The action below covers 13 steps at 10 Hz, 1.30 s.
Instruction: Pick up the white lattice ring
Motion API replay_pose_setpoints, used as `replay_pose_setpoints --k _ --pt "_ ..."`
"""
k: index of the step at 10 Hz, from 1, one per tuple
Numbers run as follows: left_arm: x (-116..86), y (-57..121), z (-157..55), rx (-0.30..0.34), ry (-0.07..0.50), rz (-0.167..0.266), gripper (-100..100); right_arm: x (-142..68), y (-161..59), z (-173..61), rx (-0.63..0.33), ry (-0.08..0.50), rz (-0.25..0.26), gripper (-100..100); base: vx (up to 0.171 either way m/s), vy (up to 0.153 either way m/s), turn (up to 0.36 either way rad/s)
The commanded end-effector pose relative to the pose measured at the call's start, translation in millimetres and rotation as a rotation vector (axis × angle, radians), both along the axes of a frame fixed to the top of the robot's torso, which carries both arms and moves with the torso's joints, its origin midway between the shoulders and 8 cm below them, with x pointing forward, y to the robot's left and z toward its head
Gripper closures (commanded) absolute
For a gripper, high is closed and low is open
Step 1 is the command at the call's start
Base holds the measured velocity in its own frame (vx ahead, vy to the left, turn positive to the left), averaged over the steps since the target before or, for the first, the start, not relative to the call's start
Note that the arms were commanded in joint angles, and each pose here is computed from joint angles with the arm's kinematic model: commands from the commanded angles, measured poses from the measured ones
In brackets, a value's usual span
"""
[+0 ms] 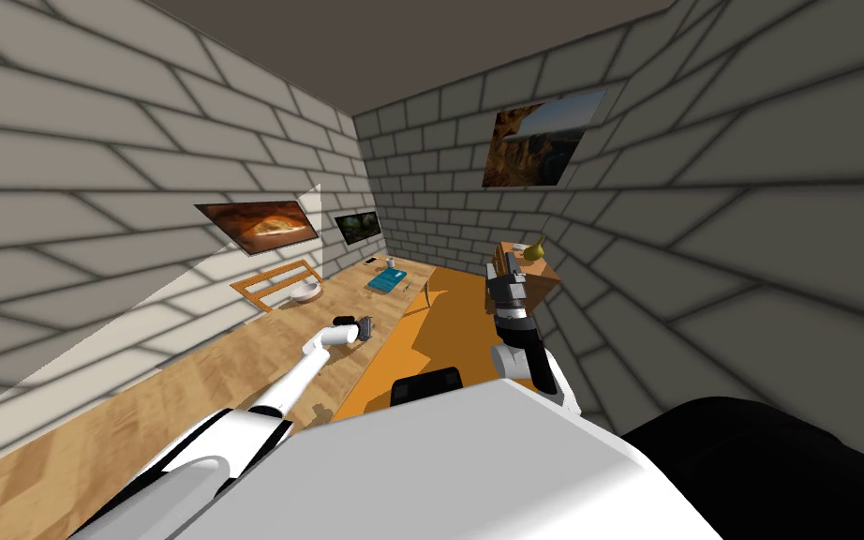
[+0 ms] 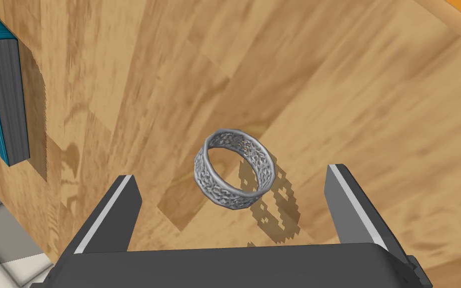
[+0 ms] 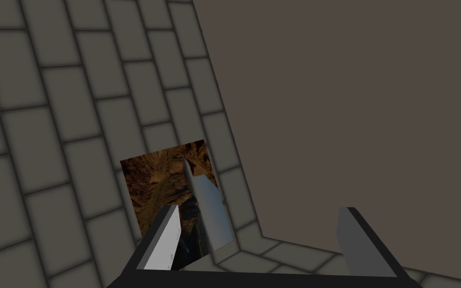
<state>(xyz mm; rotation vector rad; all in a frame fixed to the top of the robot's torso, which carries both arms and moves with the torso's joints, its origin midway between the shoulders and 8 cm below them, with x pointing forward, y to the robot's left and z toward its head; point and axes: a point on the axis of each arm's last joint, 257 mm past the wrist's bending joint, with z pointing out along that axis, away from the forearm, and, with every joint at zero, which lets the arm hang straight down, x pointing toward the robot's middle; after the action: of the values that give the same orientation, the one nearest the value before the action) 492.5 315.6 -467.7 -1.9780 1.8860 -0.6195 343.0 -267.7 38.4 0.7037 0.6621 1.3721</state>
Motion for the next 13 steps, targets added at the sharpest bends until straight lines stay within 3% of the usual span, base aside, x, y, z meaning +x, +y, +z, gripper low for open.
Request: replay_pose_setpoints --k 1,2,3,4,5,10,13 --pt "-2 7.5 -3 0.006 0.022 0.012 -100 0 0 0 0.000 0.000 0.000 0 0.018 0.006 -0.037" --pt "-1 4.8 -3 0.003 0.015 0.009 -100 0 0 0 0.000 0.000 0.000 0 0.008 0.003 -0.006" --pt "-1 5.5 -4 0.004 0.016 0.009 0 0 0 0 0.000 0.000 0.000 0 0.000 0.000 0.000" --pt "-1 -10.5 -5 -0.007 0.009 0.000 -100 0 0 0 0.000 0.000 0.000 0 0.012 0.034 -0.029" --pt "-1 -9.7 -5 -0.001 0.008 -0.001 -100 0 0 0 0.000 0.000 0.000 0 0.018 0.044 -0.026" --pt "-5 -48.0 -10 -0.021 -0.006 -0.010 -100 0 0 0 0.000 0.000 0.000 0 0.019 0.057 -0.025" --pt "-6 -54.0 -11 -0.011 -0.011 -0.006 -100 0 0 0 0.000 0.000 0.000 0 0.014 0.050 -0.024"
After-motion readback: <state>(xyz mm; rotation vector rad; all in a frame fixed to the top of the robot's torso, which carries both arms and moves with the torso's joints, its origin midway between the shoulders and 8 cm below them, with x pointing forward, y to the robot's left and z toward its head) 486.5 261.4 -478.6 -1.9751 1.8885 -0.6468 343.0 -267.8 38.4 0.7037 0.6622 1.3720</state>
